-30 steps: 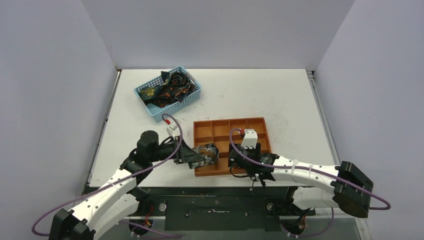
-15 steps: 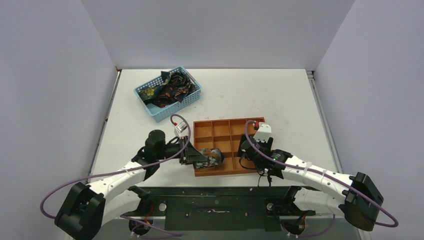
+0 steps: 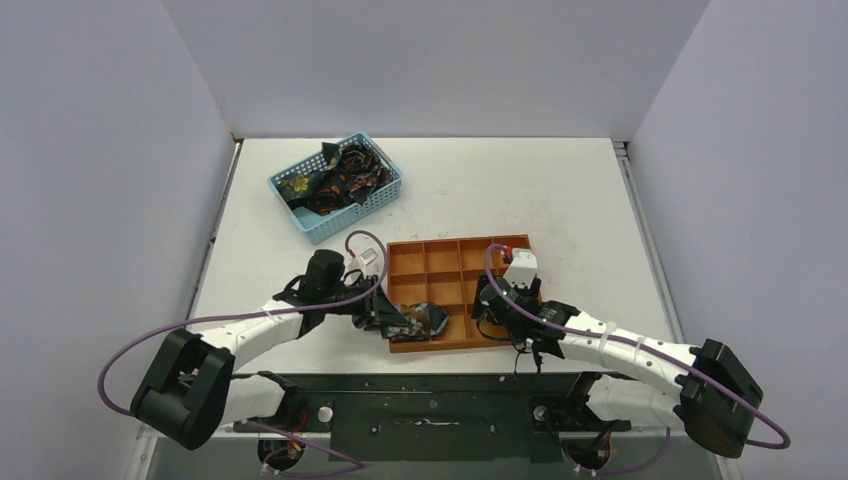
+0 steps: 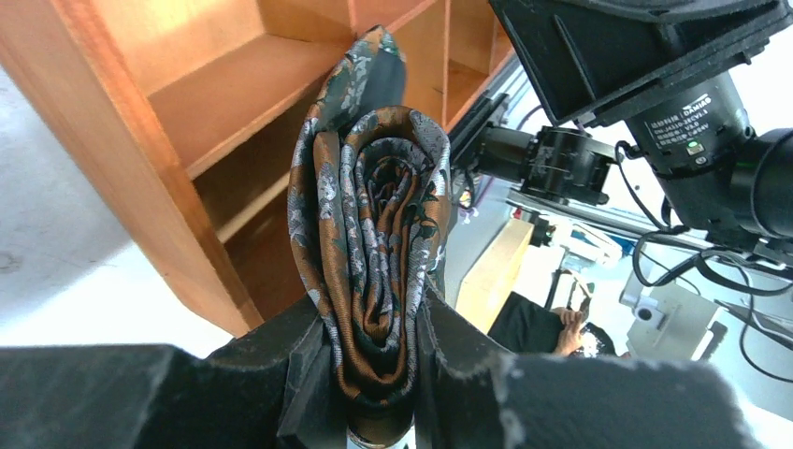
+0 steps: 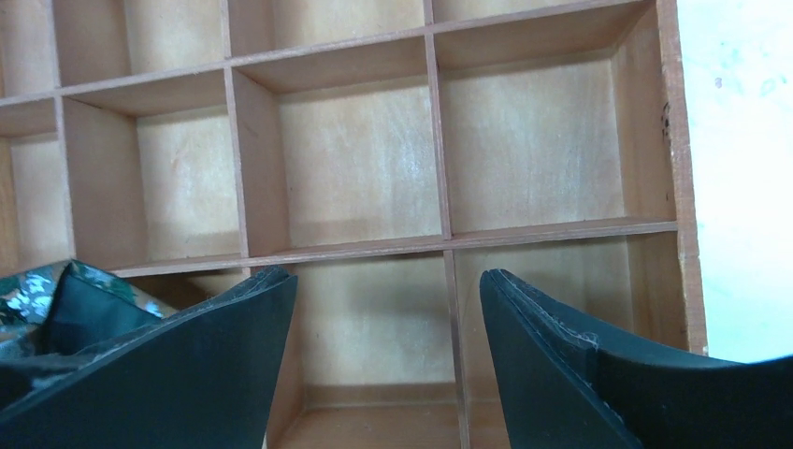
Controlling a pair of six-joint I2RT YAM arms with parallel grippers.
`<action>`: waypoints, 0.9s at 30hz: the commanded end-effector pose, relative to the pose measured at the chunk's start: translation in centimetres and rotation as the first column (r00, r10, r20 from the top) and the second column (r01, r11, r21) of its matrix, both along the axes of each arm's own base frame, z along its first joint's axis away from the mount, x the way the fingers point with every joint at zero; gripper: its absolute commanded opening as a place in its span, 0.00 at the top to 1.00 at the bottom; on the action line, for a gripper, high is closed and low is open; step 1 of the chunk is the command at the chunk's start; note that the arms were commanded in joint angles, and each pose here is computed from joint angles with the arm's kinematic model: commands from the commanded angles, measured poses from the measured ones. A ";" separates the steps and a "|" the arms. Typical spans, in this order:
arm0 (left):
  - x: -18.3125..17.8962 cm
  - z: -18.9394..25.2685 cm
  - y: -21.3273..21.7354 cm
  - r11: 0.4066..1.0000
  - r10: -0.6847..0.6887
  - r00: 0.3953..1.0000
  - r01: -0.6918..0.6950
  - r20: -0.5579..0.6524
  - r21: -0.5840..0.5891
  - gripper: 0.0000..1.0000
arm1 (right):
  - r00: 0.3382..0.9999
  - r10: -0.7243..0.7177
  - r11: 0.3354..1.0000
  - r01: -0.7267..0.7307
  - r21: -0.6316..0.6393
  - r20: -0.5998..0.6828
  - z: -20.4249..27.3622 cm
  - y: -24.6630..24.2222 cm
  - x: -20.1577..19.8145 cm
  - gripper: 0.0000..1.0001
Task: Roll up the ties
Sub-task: Place the tie in the storage box.
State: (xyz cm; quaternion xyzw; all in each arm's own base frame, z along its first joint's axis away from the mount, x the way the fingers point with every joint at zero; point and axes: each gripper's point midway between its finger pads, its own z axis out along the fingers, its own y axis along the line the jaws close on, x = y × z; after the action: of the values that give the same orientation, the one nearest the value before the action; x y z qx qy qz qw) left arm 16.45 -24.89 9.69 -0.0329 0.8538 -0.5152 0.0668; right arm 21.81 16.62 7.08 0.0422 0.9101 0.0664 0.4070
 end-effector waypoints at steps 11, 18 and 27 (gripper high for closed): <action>1.0 -4.3 3.2 0.931 -0.039 0.998 0.054 -0.048 0.361 1.00 | 1.000 0.027 1.000 -0.027 0.006 0.003 -1.3 0.4 -0.3 0.27; 1.6 -5.4 5.2 0.801 -0.054 0.998 0.067 -0.040 0.595 1.00 | 0.998 0.060 0.998 -0.060 0.008 -0.012 -2.7 1.3 -1.0 0.27; 3.4 -4.7 6.8 0.551 -0.126 0.988 -0.001 0.084 0.835 1.00 | 0.996 0.087 0.996 -0.087 0.003 -0.036 -4.3 1.9 -1.5 0.28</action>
State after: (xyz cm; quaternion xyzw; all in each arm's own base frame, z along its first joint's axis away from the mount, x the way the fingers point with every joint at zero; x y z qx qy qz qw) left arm 18.49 -21.80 5.51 0.0460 0.9771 -0.1957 0.0703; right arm 19.86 17.45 2.56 0.0024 0.9245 0.0654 0.3757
